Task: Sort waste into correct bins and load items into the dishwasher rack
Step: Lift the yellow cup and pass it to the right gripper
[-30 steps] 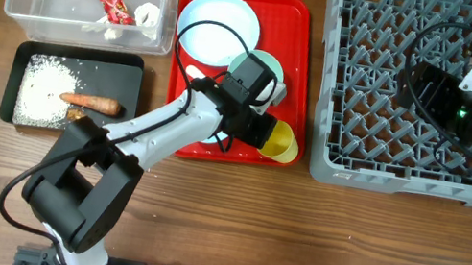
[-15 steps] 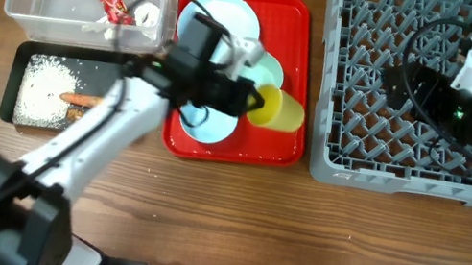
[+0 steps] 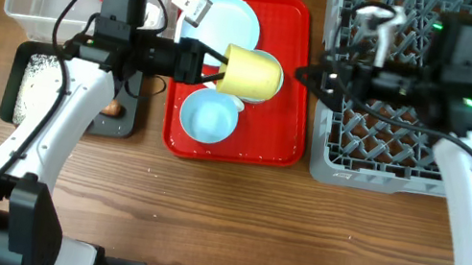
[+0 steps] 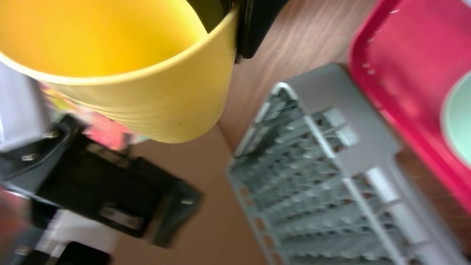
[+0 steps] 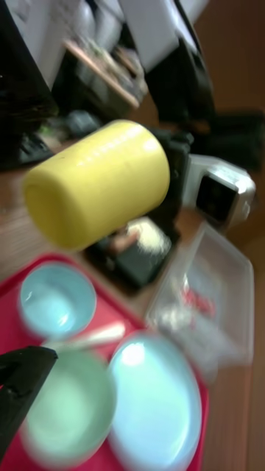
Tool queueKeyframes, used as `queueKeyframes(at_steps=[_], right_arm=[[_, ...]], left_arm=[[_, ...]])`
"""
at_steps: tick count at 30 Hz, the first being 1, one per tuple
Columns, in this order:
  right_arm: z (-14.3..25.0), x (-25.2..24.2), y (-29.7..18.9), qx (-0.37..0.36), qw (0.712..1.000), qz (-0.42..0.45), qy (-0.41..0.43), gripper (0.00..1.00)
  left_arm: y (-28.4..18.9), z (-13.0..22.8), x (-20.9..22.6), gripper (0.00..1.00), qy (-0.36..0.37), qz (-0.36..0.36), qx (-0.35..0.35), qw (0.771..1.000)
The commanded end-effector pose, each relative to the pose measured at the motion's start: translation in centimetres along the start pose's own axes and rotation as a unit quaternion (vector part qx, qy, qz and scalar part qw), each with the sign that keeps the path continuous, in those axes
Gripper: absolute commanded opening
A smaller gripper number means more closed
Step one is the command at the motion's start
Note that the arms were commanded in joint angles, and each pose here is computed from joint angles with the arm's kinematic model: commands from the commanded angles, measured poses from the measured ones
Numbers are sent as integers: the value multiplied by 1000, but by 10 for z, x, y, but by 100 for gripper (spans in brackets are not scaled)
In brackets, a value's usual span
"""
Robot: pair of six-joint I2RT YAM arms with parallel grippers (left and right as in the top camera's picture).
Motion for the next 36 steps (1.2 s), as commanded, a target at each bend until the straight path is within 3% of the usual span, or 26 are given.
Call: queueKeyframes(at_steps=[1,10,23,36], right_arm=[[1,22,22,-12,989,-145,-28,100],[9,27,56,5,979,-199,-40,98],[13,24,68,21,985,-168,-46,79],[1,23,69,4,985,-162,-60,80]], left_arm=[[-4,2,-22,4,14,55,18,998],[-5,2,-23,4,15,60,20,998],[-5,-12,-32,4,24,66,10,997],[-5,-9,-31,4,6,68,15,998]])
Point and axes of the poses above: each gripper's point midway between its finger pads, its own y axis out along the fingers, its own x axis along the line the jaws close on, z = x × y, the point moved 4 cm from there along -y, back along the fingers, and after that the axes turned 7 degrees about -y, right-handed, at the moved point
